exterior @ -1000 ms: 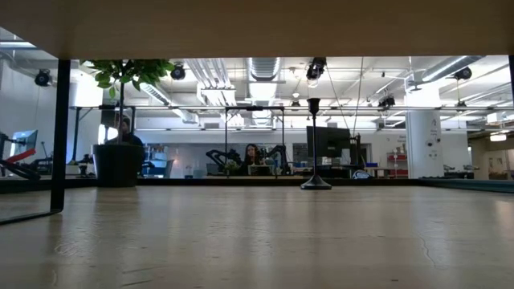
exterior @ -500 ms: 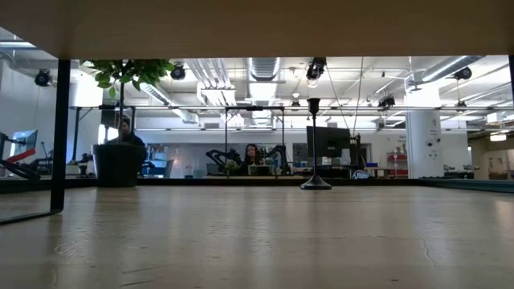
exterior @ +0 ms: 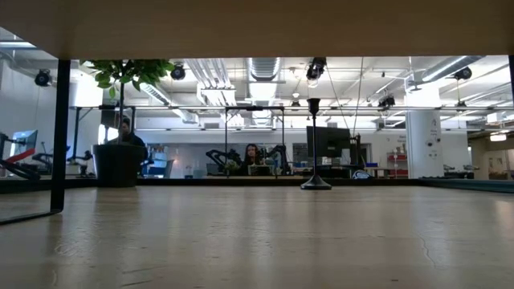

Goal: Pick & Place candle stick holders
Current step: Put the top black candle holder on the shelf

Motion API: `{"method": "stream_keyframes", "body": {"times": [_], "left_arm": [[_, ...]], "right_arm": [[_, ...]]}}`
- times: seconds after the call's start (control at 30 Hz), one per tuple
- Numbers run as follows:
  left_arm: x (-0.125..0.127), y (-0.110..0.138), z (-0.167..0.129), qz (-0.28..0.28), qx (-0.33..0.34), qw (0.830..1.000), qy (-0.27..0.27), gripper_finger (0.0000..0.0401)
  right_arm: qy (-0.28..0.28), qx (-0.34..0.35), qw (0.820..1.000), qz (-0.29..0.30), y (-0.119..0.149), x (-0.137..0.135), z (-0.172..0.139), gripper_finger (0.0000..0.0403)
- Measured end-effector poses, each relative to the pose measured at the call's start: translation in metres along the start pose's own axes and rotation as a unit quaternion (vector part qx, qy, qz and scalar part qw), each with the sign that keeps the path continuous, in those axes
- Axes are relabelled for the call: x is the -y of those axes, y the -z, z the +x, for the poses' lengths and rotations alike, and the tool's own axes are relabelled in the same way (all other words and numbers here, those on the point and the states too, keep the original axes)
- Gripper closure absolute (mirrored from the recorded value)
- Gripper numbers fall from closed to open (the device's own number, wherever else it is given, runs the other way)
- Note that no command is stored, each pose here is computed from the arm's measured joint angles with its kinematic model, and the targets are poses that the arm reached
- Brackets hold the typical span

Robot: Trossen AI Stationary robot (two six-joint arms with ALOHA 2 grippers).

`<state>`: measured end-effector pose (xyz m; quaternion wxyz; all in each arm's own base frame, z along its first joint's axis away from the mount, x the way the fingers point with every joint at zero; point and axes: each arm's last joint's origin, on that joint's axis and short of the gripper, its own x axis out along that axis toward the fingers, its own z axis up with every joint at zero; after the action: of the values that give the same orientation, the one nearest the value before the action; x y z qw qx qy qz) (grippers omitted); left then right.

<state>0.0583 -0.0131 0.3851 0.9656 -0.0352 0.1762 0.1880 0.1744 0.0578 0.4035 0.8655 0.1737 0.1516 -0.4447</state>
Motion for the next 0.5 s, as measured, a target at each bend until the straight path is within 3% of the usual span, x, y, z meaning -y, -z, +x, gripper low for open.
{"method": "stream_keyframes", "body": {"times": [0.07,0.33,0.5], "left_arm": [[0.000,0.000,0.001,0.016,0.004,1.000,-0.009,0.0211],[-0.003,-0.003,0.000,-0.003,0.047,0.996,-0.081,0.0211],[-0.005,-0.005,-0.001,-0.007,0.065,0.992,-0.110,0.0211]], "right_arm": [[0.008,0.001,1.000,-0.004,0.002,0.003,0.003,0.0394],[0.032,-0.003,0.999,0.000,0.025,0.030,0.017,0.0394],[-0.011,-0.010,0.999,0.040,0.041,0.048,0.023,0.0394]]}}
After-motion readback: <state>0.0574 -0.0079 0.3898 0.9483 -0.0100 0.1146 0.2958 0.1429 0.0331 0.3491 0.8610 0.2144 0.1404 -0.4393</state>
